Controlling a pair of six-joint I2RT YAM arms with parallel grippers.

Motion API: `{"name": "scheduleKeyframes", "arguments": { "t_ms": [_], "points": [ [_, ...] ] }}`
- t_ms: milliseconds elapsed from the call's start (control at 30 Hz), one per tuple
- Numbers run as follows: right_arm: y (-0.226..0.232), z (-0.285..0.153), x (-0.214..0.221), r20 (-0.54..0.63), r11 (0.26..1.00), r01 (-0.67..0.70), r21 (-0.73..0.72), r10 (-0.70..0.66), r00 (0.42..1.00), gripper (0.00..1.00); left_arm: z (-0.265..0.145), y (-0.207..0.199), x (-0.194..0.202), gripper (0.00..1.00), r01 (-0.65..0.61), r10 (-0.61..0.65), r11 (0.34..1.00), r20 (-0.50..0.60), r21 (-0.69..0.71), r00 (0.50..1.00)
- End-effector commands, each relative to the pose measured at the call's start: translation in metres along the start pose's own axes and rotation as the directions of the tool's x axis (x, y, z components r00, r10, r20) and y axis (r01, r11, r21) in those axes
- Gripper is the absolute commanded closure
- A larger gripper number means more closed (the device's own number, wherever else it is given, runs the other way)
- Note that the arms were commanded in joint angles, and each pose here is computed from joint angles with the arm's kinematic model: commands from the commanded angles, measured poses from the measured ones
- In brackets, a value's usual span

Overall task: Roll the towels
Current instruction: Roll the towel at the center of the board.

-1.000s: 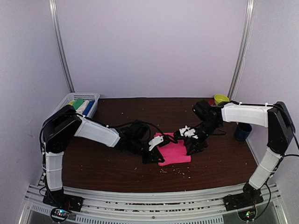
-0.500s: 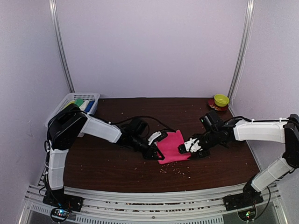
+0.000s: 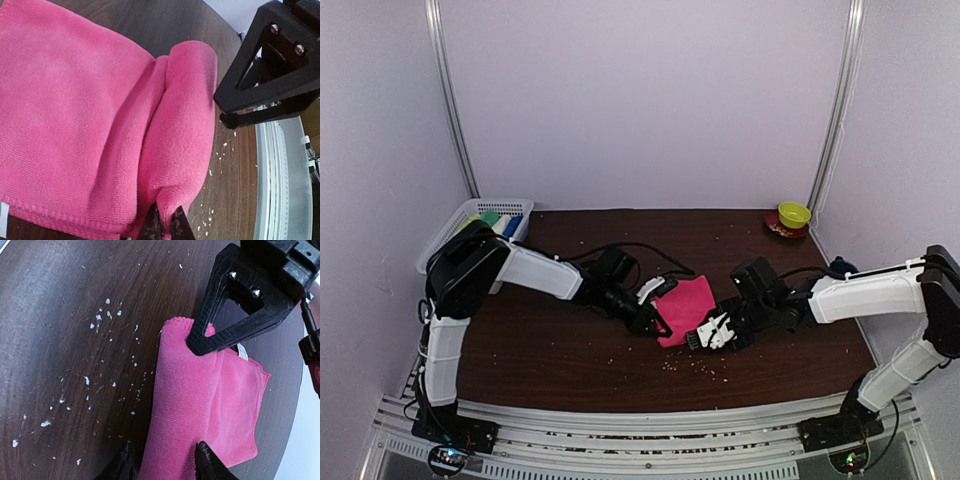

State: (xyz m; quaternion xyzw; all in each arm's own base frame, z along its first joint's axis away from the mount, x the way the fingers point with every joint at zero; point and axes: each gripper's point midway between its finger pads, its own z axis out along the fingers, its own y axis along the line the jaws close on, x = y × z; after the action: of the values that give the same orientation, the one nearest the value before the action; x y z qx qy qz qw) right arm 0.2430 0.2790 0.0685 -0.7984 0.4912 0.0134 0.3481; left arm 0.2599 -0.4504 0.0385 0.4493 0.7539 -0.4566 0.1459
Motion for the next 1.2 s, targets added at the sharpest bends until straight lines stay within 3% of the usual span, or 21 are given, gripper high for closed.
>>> {"name": "scheduleKeyframes", "arguments": {
  "t_ms": [0,567,700,1167],
  "points": [
    [-0.003,0.009,0.009,-0.064,0.999,0.007,0.038,-0.005,0.998,0.59,0.002,0.029,0.025,1.0,0.094,-0.098,0.993,-0.056,-0.067,0.994],
    [0.001,0.029,0.031,-0.176,0.999,-0.013,0.038,0.019,0.984,0.62,-0.002,0.03,0.024,1.0,0.099,-0.101,0.994,-0.055,-0.053,0.993],
    [0.003,0.035,0.035,-0.198,0.999,-0.04,0.025,0.044,0.979,0.65,-0.009,0.031,0.014,0.82,0.079,-0.082,0.994,-0.037,-0.076,0.996],
    [0.008,0.045,0.044,-0.215,0.989,-0.142,-0.043,0.13,0.968,0.74,-0.066,0.01,-0.03,0.43,-0.111,0.13,0.97,0.078,-0.217,0.988]
  ]
}}
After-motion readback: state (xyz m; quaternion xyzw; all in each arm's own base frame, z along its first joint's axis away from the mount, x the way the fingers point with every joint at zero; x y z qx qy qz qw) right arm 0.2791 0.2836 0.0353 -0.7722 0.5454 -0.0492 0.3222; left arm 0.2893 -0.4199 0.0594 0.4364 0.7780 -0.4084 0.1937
